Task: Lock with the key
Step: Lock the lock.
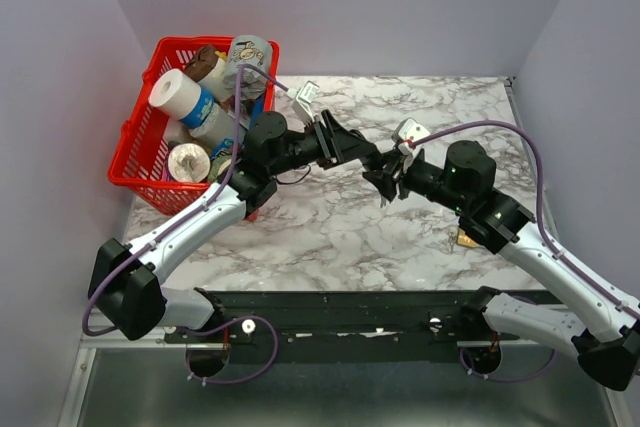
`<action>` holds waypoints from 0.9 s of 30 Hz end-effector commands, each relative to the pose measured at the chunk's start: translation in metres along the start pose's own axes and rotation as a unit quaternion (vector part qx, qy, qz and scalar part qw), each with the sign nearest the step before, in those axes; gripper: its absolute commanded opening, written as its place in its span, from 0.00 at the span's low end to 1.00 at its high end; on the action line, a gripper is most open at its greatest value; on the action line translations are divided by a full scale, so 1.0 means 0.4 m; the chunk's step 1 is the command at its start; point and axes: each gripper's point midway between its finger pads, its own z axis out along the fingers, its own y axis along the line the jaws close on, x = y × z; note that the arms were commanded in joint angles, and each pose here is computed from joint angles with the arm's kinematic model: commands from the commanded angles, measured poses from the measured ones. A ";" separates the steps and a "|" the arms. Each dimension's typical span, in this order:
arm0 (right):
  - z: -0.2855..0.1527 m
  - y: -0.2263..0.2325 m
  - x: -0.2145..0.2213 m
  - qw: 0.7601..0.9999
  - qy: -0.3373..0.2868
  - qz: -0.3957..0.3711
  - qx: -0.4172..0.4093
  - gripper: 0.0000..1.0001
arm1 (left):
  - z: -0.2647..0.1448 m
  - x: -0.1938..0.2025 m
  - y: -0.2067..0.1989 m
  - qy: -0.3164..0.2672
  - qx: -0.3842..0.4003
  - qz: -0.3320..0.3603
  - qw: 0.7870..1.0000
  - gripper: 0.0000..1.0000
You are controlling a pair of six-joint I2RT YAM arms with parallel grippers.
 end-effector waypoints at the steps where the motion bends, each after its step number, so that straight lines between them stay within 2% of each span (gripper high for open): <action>1: 0.003 0.001 -0.040 0.999 -0.025 -0.018 -0.012 0.50 | -0.023 -0.019 -0.109 -0.011 0.064 0.027 0.998 0.00; 4: 0.008 0.004 -0.040 0.999 -0.025 -0.027 -0.018 0.39 | -0.021 -0.019 -0.113 -0.011 0.065 0.024 0.998 0.00; 7: 0.013 -0.002 -0.036 0.999 -0.021 -0.030 -0.013 0.34 | -0.016 -0.010 -0.108 -0.001 0.064 0.022 0.998 0.00; 9: 0.012 -0.004 -0.039 0.999 -0.023 -0.032 -0.011 0.22 | -0.017 -0.007 -0.103 0.001 0.061 0.022 0.998 0.00; 10: 0.012 -0.004 -0.039 0.999 -0.024 -0.033 -0.012 0.07 | -0.017 -0.006 -0.100 0.002 0.059 0.021 0.998 0.00; 11: 0.010 -0.003 -0.042 0.999 -0.026 -0.033 -0.012 0.01 | -0.016 -0.001 -0.097 0.007 0.059 0.020 0.998 0.00; 13: 0.008 -0.007 -0.050 0.999 -0.032 -0.032 -0.008 0.01 | -0.013 0.000 -0.094 0.009 0.057 0.016 0.998 0.00; 17: 0.007 -0.015 -0.058 0.999 -0.041 -0.021 0.006 0.01 | -0.007 -0.006 -0.083 0.003 0.045 0.007 0.999 0.44; 18: 0.007 -0.020 -0.057 0.999 -0.041 -0.015 0.011 0.01 | -0.005 -0.009 -0.080 -0.001 0.042 0.006 0.999 0.61; 19: 0.008 -0.022 -0.061 0.999 -0.043 -0.010 0.014 0.01 | -0.004 -0.008 -0.075 0.000 0.037 0.003 0.999 0.65; 27: 0.017 -0.032 -0.057 0.999 -0.040 0.008 0.028 0.01 | 0.005 -0.010 -0.077 -0.006 0.036 0.000 0.999 0.79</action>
